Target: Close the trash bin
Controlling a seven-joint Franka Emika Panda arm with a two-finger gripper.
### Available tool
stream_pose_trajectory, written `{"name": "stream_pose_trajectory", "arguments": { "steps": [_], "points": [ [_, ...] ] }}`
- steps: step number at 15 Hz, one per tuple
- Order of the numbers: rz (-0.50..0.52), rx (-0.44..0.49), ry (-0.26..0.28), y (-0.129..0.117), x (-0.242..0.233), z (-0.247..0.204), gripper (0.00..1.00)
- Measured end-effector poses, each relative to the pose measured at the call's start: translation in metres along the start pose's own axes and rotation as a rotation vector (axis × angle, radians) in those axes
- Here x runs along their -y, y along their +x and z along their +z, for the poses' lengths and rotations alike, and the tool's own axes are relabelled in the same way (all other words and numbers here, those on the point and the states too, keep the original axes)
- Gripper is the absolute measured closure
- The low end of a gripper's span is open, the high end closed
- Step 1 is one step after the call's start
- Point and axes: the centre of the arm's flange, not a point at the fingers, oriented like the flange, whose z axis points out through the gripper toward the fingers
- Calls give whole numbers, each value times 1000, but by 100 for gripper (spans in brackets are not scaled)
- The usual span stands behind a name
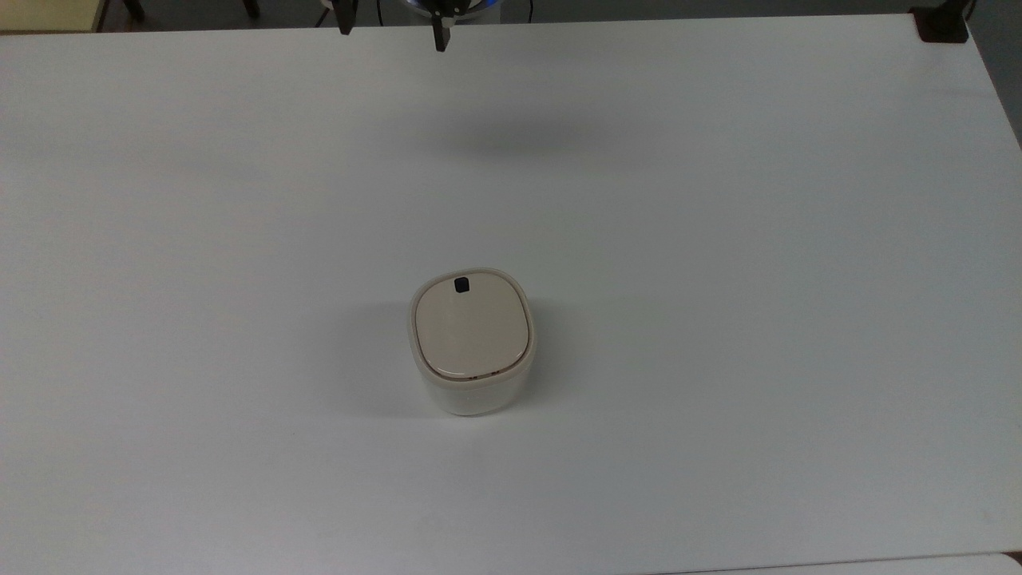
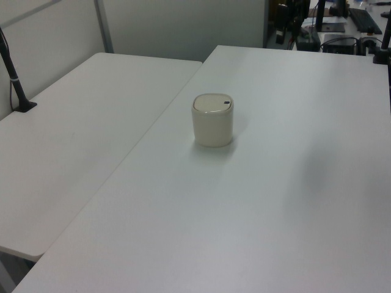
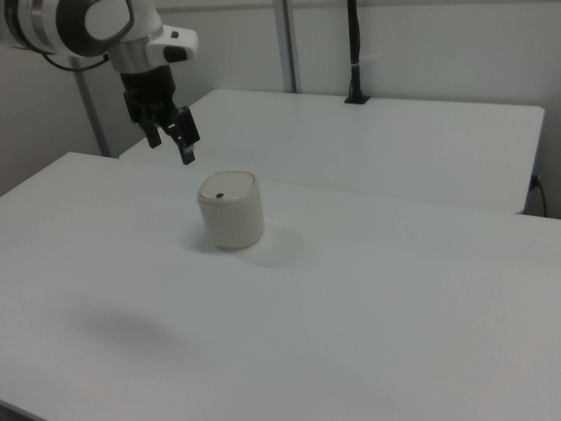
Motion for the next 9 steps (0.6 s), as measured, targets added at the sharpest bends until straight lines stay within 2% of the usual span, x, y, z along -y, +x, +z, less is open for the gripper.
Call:
{"name": "stream_pose_trajectory", "arguments": {
  "steps": [3, 9],
  "points": [
    [-110, -1, -1, 1, -6, 0, 0],
    [-138, -2, -1, 2, -9, -1, 0]
  ]
}}
